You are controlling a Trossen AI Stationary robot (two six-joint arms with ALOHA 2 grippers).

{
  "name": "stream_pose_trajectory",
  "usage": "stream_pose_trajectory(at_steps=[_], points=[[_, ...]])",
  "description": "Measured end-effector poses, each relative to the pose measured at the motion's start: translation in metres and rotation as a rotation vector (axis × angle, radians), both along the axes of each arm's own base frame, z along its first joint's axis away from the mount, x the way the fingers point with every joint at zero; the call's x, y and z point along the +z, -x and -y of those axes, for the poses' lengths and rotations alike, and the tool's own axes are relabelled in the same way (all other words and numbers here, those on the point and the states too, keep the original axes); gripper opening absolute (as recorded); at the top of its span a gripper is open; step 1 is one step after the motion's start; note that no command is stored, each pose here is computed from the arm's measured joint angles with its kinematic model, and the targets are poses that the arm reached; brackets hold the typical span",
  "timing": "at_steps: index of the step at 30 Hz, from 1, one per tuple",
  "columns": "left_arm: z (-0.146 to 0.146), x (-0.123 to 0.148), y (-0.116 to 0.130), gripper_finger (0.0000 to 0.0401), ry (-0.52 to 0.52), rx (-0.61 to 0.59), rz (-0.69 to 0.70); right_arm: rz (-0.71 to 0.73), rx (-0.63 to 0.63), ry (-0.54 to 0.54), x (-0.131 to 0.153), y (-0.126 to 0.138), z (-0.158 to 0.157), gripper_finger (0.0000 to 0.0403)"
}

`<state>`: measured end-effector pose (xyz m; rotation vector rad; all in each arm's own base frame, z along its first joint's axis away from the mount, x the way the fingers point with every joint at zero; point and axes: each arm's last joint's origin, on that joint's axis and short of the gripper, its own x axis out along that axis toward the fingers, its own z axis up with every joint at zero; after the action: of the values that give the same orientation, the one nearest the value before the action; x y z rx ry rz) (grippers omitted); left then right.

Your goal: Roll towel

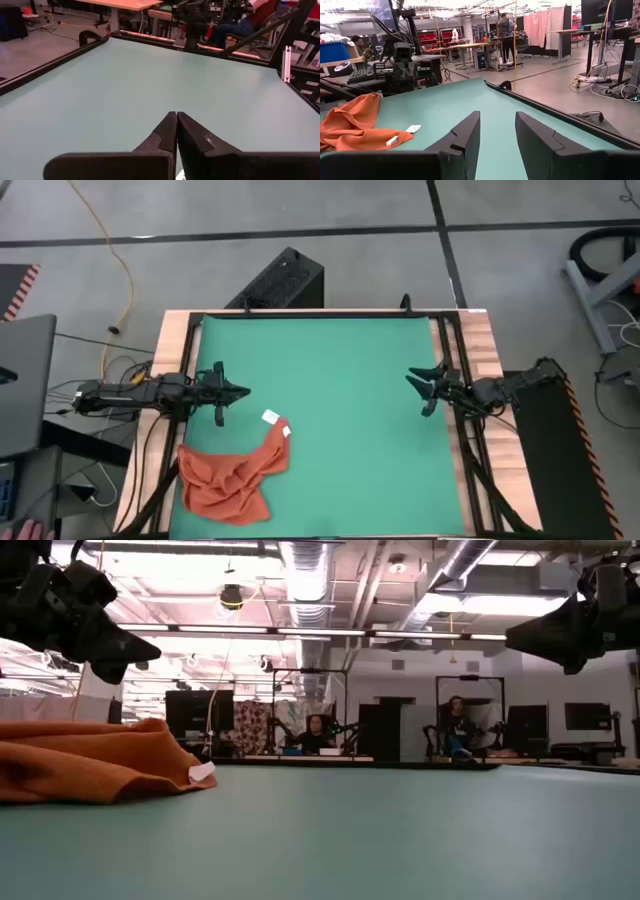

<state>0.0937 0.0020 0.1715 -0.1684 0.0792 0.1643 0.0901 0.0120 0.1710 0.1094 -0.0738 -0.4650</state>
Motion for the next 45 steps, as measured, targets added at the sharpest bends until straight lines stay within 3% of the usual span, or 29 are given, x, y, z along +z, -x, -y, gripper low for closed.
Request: stream_pose_trajectory(at_steps=[37,45], points=[[0.0,-0.0001,0.0,0.0,0.0,0.0,0.0,0.0,0.0,0.0,-0.0001,0.0,0.0,0.0147],[0.0,-0.0001,0.0,0.0,-0.1,-0.008,-0.016,-0.001,0.0,0.0,-0.0001,0.0,0.0,0.0147]])
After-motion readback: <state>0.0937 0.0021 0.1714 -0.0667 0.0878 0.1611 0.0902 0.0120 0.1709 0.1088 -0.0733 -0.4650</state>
